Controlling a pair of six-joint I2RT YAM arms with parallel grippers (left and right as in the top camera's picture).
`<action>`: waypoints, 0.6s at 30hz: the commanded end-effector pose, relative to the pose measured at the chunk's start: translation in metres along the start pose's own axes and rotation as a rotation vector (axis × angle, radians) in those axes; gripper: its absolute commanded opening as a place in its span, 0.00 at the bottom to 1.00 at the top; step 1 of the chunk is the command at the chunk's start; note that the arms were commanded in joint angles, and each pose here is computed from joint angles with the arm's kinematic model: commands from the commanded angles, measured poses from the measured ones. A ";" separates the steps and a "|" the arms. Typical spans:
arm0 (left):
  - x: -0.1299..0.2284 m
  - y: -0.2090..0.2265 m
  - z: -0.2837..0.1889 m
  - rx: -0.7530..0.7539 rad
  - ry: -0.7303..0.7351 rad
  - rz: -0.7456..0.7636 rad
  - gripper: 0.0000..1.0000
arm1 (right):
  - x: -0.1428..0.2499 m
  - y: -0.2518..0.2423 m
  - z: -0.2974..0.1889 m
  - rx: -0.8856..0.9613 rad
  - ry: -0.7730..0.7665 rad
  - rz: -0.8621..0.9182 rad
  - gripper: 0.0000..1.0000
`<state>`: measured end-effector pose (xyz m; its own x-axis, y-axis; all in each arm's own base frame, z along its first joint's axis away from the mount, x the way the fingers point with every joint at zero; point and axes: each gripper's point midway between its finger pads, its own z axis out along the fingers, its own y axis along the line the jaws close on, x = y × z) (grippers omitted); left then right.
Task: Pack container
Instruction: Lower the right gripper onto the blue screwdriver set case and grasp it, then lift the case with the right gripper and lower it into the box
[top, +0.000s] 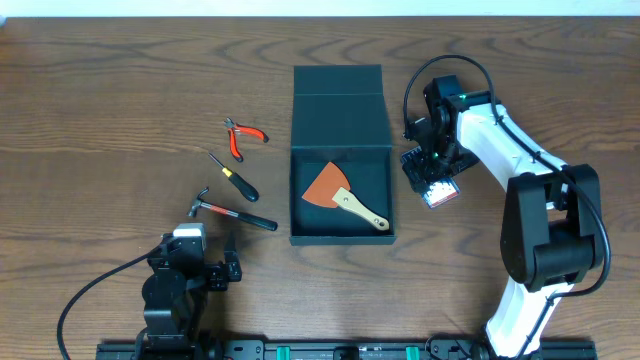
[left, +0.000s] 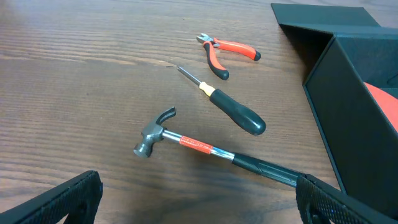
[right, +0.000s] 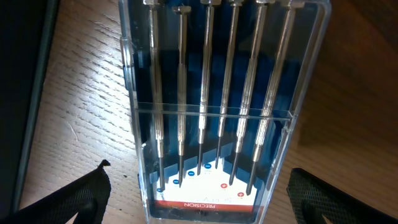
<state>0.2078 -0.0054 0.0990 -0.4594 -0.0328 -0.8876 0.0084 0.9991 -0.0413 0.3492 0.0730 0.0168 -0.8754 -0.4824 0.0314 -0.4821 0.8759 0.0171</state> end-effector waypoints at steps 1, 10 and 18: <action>0.003 0.001 0.002 -0.007 0.003 0.007 0.99 | -0.001 0.002 0.006 0.000 0.012 0.004 0.92; 0.003 0.001 0.002 -0.007 0.003 0.007 0.99 | 0.001 0.003 0.020 -0.009 0.043 0.004 0.90; 0.003 0.001 0.002 -0.007 0.003 0.007 0.98 | 0.001 0.003 0.022 -0.010 0.046 0.007 0.74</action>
<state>0.2078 -0.0054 0.0990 -0.4594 -0.0328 -0.8876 0.0084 0.9991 -0.0413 0.3473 0.0714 -0.0028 -0.8759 -0.4770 0.0732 -0.4767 0.8788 0.0224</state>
